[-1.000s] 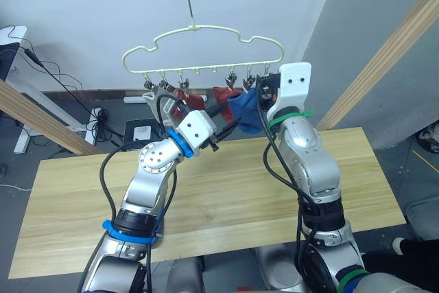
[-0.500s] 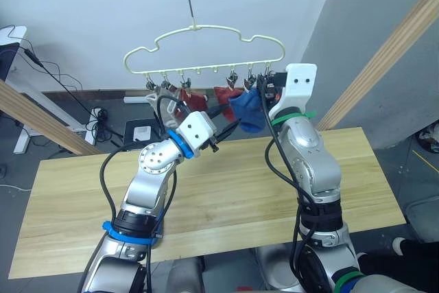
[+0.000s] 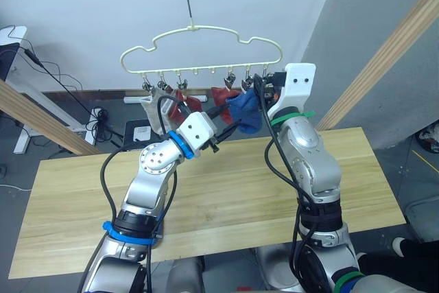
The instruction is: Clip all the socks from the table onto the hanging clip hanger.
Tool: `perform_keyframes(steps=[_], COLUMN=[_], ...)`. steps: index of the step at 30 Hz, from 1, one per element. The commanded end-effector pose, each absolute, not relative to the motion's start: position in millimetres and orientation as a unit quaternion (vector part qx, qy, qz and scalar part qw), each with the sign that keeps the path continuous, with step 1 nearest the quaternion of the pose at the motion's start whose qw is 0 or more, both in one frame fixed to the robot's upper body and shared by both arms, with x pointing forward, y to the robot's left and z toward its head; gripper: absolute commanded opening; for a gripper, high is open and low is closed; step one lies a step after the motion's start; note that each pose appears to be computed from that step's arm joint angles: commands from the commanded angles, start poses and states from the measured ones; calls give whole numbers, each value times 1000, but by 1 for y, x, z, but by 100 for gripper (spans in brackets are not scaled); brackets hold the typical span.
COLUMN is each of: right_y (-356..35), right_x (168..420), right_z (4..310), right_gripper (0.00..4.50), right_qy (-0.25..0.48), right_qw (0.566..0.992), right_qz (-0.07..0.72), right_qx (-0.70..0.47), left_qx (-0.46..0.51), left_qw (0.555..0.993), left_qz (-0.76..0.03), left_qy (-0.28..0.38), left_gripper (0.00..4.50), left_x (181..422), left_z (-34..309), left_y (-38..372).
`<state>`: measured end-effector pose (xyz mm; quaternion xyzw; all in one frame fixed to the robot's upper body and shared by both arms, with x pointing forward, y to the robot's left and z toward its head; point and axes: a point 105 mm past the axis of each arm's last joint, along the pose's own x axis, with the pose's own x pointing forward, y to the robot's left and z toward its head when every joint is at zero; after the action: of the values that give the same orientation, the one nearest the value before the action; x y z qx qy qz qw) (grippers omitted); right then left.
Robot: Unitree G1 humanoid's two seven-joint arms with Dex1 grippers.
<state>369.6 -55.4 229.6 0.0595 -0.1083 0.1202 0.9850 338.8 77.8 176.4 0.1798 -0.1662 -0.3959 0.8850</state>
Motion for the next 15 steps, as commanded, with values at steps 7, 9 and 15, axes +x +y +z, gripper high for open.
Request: perform_keyframes(steps=[7, 9, 15], right_y=[-52, -52, -52], right_x=[363, 362, 362], right_z=[246, 246, 247], right_gripper=[10, 4, 4], right_qy=[-147, -149, -152], right_qw=[979, 978, 978], right_qz=[133, 133, 133], right_qx=[56, 54, 52], left_qx=[188, 190, 195], left_qw=[881, 882, 887], left_qz=[-396, -395, -386], left_qy=[-175, -172, -159], left_gripper=[228, 228, 228], left_x=[332, 331, 328], left_z=[175, 173, 166], left_y=[79, 81, 90])
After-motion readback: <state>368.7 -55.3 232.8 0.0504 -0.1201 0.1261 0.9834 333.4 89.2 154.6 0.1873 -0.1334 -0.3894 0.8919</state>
